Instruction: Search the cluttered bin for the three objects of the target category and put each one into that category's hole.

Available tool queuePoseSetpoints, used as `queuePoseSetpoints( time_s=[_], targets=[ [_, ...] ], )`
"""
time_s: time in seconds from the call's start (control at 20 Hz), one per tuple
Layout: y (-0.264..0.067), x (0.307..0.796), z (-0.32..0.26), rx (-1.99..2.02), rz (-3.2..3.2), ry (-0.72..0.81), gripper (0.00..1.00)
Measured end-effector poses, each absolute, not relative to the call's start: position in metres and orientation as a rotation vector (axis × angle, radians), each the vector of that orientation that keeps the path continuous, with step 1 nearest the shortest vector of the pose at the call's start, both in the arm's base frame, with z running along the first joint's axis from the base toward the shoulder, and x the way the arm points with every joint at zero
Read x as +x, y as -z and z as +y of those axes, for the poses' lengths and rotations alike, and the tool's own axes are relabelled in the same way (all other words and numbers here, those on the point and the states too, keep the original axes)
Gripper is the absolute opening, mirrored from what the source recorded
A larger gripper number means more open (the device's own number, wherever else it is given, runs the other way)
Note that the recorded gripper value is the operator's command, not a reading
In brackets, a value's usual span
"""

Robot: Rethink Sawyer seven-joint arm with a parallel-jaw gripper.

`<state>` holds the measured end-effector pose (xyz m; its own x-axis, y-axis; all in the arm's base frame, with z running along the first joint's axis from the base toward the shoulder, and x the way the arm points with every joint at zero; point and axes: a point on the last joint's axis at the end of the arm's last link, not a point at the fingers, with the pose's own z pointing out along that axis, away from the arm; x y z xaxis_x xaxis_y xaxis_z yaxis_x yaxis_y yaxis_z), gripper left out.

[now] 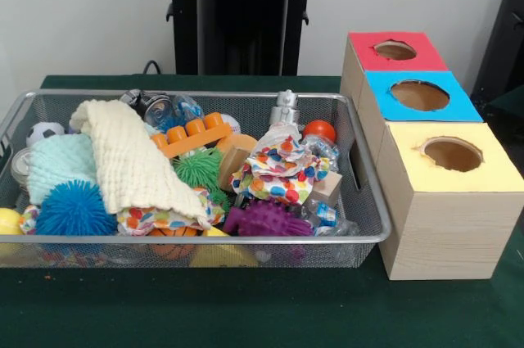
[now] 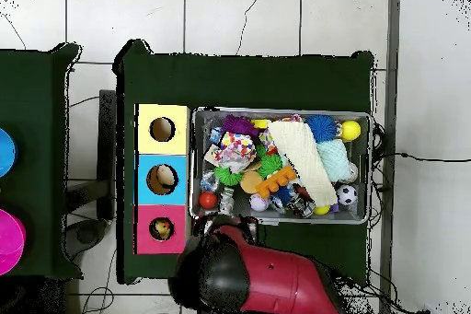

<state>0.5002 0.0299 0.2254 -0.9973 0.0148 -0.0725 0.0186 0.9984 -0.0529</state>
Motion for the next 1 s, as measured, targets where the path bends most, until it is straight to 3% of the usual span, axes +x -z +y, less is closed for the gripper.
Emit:
queuePoseSetpoints(
  time_s=[1.0],
  targets=[
    [-0.162,0.580,-0.134,0.118,2.957,0.060,1.00]
  ],
)
